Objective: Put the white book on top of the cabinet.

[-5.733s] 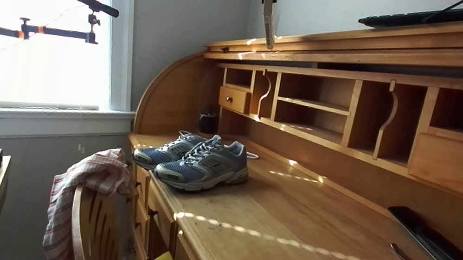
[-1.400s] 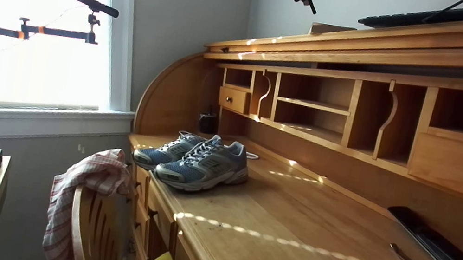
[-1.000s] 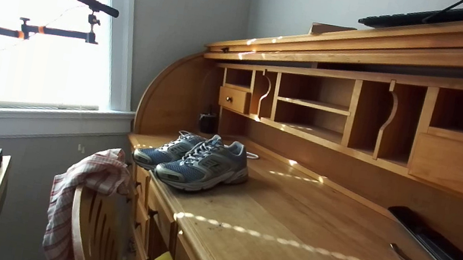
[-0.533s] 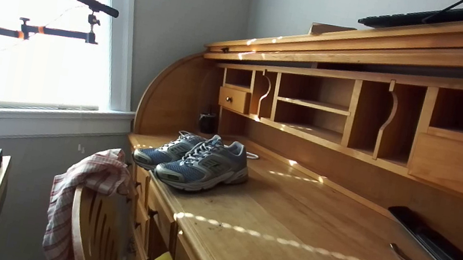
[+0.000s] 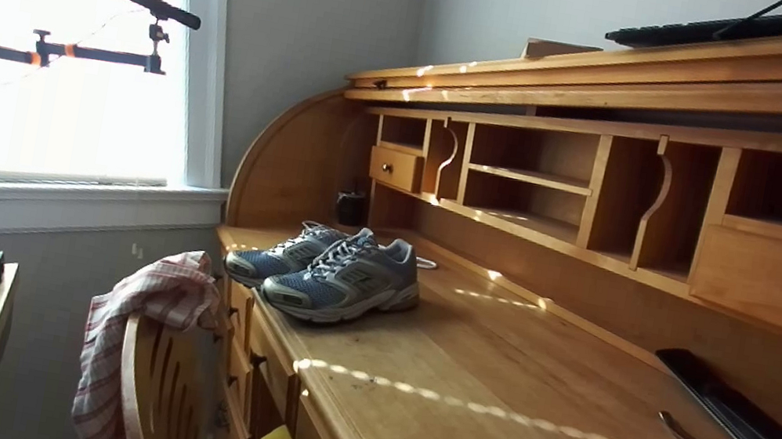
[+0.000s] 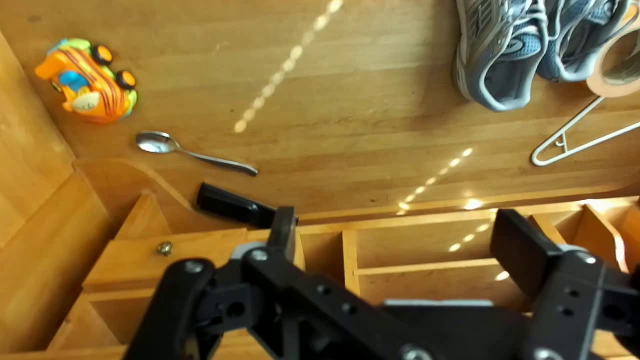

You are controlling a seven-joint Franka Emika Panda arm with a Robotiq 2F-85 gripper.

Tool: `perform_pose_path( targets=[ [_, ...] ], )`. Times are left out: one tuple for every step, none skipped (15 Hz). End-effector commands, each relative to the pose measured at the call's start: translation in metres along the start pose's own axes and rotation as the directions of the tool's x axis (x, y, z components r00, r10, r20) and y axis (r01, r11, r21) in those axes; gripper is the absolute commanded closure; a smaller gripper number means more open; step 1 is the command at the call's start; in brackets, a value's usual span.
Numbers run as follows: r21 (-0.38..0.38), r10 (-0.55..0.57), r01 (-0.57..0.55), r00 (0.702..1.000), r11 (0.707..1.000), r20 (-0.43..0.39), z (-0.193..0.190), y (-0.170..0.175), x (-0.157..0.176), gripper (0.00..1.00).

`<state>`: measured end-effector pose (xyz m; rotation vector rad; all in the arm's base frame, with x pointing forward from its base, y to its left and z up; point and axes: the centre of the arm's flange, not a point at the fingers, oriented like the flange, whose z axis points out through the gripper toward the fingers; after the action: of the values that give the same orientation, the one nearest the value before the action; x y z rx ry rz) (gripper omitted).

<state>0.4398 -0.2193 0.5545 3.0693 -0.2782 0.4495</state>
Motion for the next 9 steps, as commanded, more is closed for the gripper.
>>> perform_pose_path(
  targets=[
    [0.021,0.044,-0.046,0.994,0.999,0.095,0.008,0.001,-0.034,0.00],
    [0.032,0.035,-0.039,0.992,0.999,0.121,0.013,0.003,-0.039,0.00],
    [0.046,0.025,-0.032,0.989,0.998,0.146,0.019,0.006,-0.044,0.00],
    [0.054,0.024,-0.033,0.985,0.998,0.171,0.025,0.009,-0.048,0.00],
    [0.060,0.017,-0.028,0.983,0.998,0.181,0.031,0.012,-0.052,0.00],
    [0.076,-0.002,-0.013,0.981,0.997,0.195,0.037,0.015,-0.056,0.00],
    [0.053,0.023,-0.032,0.986,0.998,0.163,0.029,0.011,-0.039,0.00],
    [0.059,0.016,-0.027,0.985,0.998,0.175,0.034,0.013,-0.043,0.00],
    [0.062,0.013,-0.024,0.984,0.998,0.180,0.037,0.015,-0.046,0.00]
  ],
)
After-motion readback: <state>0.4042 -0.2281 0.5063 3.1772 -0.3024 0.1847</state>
